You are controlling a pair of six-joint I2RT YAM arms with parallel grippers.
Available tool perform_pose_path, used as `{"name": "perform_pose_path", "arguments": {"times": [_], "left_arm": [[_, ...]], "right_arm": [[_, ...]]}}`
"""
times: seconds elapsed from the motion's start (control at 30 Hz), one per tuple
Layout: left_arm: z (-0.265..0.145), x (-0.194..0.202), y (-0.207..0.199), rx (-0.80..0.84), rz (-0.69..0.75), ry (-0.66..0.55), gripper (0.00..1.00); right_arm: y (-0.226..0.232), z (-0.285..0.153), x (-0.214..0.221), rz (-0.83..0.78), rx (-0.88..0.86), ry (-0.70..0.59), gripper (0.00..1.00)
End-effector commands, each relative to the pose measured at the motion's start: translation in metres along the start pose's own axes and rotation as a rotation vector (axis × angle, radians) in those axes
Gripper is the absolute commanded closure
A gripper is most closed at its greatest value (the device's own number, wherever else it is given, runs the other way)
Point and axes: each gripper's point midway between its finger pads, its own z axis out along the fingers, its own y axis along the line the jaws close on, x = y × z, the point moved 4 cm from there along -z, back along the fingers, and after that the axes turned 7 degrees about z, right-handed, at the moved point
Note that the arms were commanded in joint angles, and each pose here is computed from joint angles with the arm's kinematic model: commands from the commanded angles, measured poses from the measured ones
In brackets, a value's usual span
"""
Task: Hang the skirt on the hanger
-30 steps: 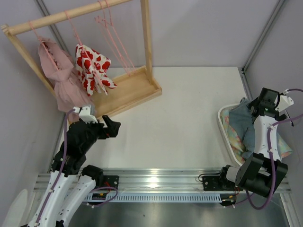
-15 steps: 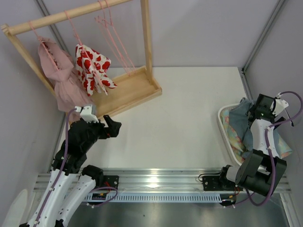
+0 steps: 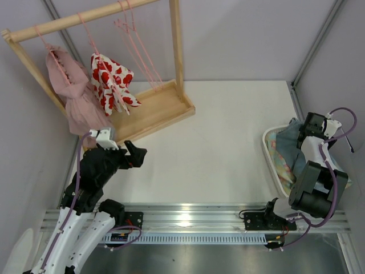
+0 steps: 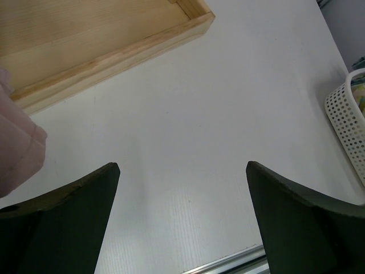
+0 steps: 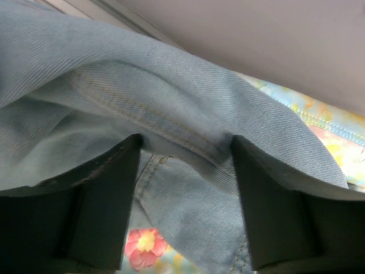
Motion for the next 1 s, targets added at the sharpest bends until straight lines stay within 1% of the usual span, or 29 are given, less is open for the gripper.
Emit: {"name": "perform_pose_path", "arguments": {"times": [0.0,0.07,0.1,0.13,0.17,0.2,0.33,0.4,0.43,0.47,0.53,0.6,0.63,0.67,0.77,0.87,0.93,0.97], "left_arm": [[-0.001,-0.005,0.001,-0.008,0.016,-0.039,0.01],[-0.001,-0.005,0.002,-0.013,0.016,-0.042,0.01],[-0.002,-0.006,0.002,-0.015,0.016,-0.045,0.01],[-0.002,-0.005,0.002,-0.016,0.017,-0.043,0.01],[-0.002,-0.005,0.002,-0.012,0.018,-0.044,0.01],[-0.002,-0.006,0.002,-0.014,0.018,-0.044,0.01],[-0.002,-0.005,0.000,-0.007,0.023,-0.042,0.01],[-0.002,-0.005,0.000,-0.006,0.025,-0.042,0.01],[-0.002,-0.005,0.000,-0.009,0.025,-0.043,0.01],[-0.002,-0.005,0.001,-0.011,0.025,-0.042,0.01],[-0.002,-0.005,0.000,-0.009,0.026,-0.043,0.01],[-0.002,-0.004,0.001,-0.011,0.026,-0.042,0.01],[-0.002,-0.005,0.000,-0.009,0.026,-0.043,0.01],[-0.001,-0.004,0.001,-0.011,0.026,-0.040,0.01],[0.000,-0.003,0.001,-0.011,0.026,-0.031,0.01],[0.003,-0.001,0.003,-0.024,0.023,-0.011,0.01],[0.006,0.000,0.005,-0.037,0.020,0.005,0.01],[0.006,0.000,0.005,-0.041,0.018,0.008,0.01]], "right_arm": [[-0.002,-0.002,-0.024,-0.004,0.059,-0.059,0.46],[-0.004,-0.005,-0.026,0.000,0.068,-0.067,0.61],[-0.003,-0.007,-0.029,0.003,0.060,-0.074,0.67],[-0.003,-0.012,-0.033,0.009,0.045,-0.086,0.79],[0.003,-0.018,-0.033,-0.009,0.019,-0.094,0.85],[0.006,-0.024,-0.036,-0.025,0.018,-0.112,1.00],[0.022,-0.060,-0.041,-0.122,0.004,-0.185,1.00],[0.030,-0.084,-0.047,-0.124,-0.046,-0.220,1.00],[0.031,-0.097,-0.054,-0.100,-0.084,-0.223,1.00],[0.026,-0.114,-0.065,-0.057,-0.129,-0.258,1.00],[0.025,-0.142,-0.080,-0.027,-0.200,-0.311,1.00],[0.014,-0.183,-0.113,0.046,-0.283,-0.404,1.00],[0.014,-0.202,-0.120,0.048,-0.334,-0.429,1.00],[0.007,-0.227,-0.143,0.092,-0.381,-0.484,1.00],[0.007,-0.280,-0.162,0.118,-0.543,-0.558,1.00],[0.002,-0.349,-0.193,0.167,-0.799,-0.648,1.00],[0.008,-0.379,-0.201,0.160,-0.937,-0.664,1.00],[0.011,-0.398,-0.202,0.152,-1.033,-0.668,1.00]]}}
